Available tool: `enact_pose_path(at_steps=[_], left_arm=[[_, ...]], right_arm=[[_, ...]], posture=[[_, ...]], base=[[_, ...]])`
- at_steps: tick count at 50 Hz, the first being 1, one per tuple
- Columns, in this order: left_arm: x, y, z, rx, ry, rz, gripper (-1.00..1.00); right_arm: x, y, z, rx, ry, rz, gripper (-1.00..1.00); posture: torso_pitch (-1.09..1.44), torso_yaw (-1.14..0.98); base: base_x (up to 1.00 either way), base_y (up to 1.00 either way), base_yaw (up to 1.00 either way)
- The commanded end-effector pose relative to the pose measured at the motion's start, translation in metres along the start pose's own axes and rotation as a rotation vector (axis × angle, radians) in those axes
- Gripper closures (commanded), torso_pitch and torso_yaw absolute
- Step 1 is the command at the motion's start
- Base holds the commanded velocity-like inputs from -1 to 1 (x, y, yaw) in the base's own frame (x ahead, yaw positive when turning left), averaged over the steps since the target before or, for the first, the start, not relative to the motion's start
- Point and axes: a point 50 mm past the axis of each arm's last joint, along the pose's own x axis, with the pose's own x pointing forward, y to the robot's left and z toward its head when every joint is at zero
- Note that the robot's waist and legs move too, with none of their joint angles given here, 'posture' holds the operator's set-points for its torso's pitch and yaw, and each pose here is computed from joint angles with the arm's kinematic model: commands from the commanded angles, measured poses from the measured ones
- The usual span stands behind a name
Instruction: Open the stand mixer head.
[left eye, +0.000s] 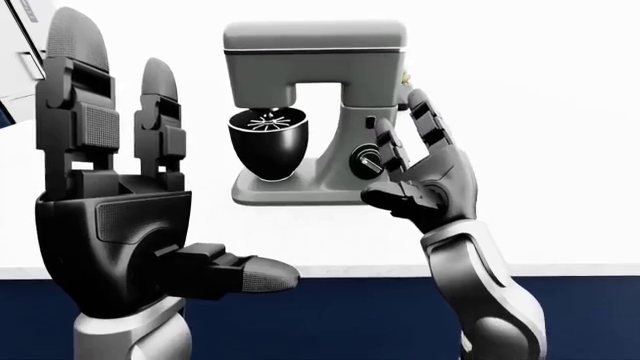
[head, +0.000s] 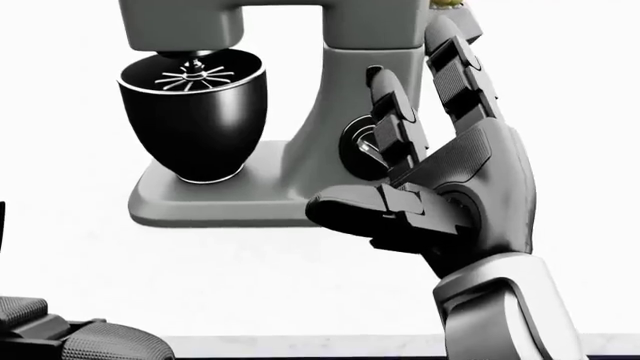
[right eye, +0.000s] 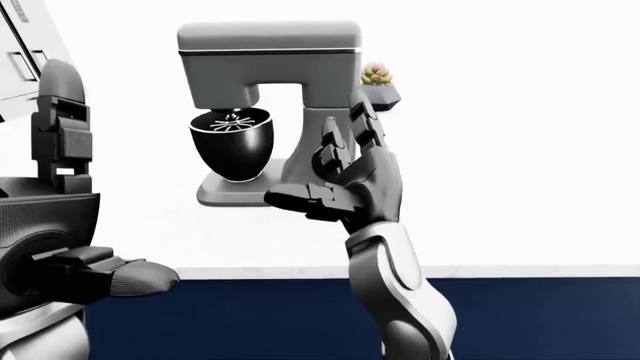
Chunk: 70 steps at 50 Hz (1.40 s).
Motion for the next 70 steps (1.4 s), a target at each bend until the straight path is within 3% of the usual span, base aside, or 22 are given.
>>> enact_pose_path(at_steps=[1,70], left_arm=[[0.001,-0.001,0.007,0.001,-0.046,-0.009,-1.0],[0.002,-0.002,0.007,-0.002,-0.046,-0.01,-1.0]], right_arm=[[0.0,0.007,0.01,0.006,-0.058,0.044,-1.0],[0.024,-0.006,-0.002,-0.019,-0.057,0.027,-1.0]], posture=[[-0.33,0.0],[-0.33,0.0]], base=[[0.0,0.0,0.0],[0.0,0.0,0.0]])
